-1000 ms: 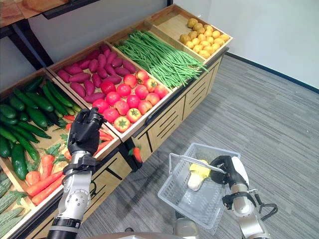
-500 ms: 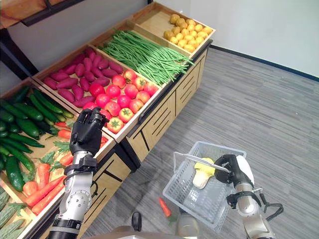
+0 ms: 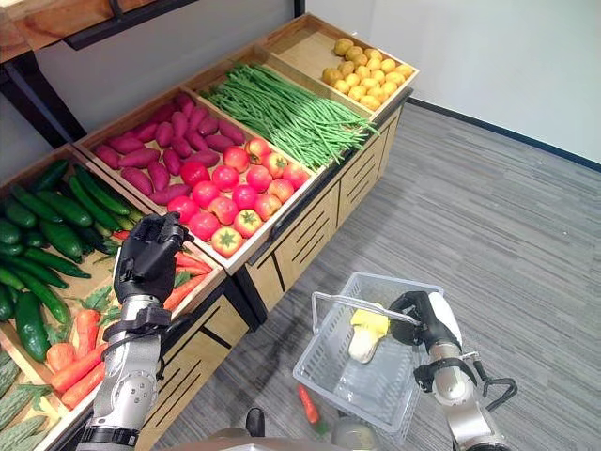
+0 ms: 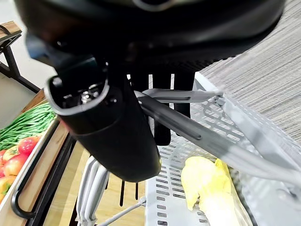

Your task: Get the vegetables into the basket

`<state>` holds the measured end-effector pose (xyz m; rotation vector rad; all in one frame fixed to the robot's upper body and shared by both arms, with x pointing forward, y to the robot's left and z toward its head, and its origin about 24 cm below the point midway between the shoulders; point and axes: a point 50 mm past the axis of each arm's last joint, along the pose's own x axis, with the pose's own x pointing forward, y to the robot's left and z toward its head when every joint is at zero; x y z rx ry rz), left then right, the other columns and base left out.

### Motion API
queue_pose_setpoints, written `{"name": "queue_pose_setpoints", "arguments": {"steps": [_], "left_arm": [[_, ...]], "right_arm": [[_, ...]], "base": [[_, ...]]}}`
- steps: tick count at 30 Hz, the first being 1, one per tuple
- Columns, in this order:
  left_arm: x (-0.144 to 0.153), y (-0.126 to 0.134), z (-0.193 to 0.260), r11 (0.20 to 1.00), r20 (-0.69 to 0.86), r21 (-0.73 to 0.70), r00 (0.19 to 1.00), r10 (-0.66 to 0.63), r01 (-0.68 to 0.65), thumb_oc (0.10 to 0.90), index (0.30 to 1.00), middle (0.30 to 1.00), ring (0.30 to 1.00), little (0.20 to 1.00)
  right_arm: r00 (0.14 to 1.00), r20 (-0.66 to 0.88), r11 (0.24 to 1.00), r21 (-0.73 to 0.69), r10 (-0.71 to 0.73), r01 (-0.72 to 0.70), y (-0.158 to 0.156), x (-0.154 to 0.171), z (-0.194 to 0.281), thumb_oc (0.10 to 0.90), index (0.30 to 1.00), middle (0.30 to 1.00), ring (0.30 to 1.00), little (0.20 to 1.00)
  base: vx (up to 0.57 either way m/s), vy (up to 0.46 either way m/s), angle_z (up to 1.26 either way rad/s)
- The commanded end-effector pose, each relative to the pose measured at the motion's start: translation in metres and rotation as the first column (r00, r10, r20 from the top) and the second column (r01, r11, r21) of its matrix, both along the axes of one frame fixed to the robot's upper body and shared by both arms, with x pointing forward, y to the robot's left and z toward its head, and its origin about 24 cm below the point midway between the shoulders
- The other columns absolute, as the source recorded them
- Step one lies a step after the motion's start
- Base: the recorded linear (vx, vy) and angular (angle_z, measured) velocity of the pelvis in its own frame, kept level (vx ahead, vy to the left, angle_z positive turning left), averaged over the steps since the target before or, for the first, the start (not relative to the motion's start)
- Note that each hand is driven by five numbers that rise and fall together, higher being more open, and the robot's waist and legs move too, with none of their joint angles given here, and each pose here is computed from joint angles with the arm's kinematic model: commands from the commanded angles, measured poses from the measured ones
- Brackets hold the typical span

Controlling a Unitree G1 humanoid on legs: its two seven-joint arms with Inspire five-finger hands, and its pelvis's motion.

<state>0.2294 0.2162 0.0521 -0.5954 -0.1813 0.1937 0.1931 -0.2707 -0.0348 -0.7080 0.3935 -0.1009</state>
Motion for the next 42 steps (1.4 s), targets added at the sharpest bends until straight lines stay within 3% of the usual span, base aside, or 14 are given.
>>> {"name": "queue_pose_setpoints", "arguments": {"steps": [1,5,9,15,29,42], "left_arm": [[0.006,0.01,0.043,0.995,0.209,0.09,0.978,0.013,-0.032,0.4,0.3,0.3,0.3,0.3],[0.005,0.009,0.04,0.998,0.199,0.049,0.98,0.026,-0.037,0.4,0.3,0.3,0.3,0.3],[0.012,0.0,0.044,1.0,0.224,0.01,0.974,-0.015,0.013,0.4,0.3,0.3,0.3,0.3],[0.008,0.001,0.039,0.999,0.183,0.048,0.983,-0.011,0.002,0.4,0.3,0.3,0.3,0.3],[0.009,0.02,0.046,0.988,0.181,0.145,0.983,0.025,-0.052,0.4,0.3,0.3,0.3,0.3],[0.01,0.027,0.038,0.984,0.15,0.17,0.988,0.034,-0.06,0.4,0.3,0.3,0.3,0.3]], "right_arm": [[0.95,0.295,0.995,-0.024,0.104,-0.101,0.01,0.042,0.056,0.4,0.3,0.3,0.3,0.3],[0.935,0.338,0.994,-0.03,0.109,-0.105,0.011,0.05,0.065,0.4,0.3,0.3,0.3,0.3],[0.936,0.347,0.997,-0.066,0.053,-0.032,-0.006,0.045,0.07,0.4,0.3,0.3,0.3,0.3],[0.952,0.306,0.999,-0.036,-0.005,0.016,-0.008,0.03,0.056,0.4,0.3,0.3,0.3,0.3],[0.953,0.301,0.999,-0.004,0.047,-0.048,0.012,0.043,0.053,0.4,0.3,0.3,0.3,0.3],[0.946,0.318,0.999,-0.006,0.053,-0.054,0.006,0.035,0.057,0.4,0.3,0.3,0.3,0.3]], "base": [[-0.1,-0.226,0.08],[-0.11,-0.21,0.37],[-0.13,-0.07,1.14],[0.05,0.116,0.74],[0.04,0.135,0.02],[0.09,-0.108,0.38]]}}
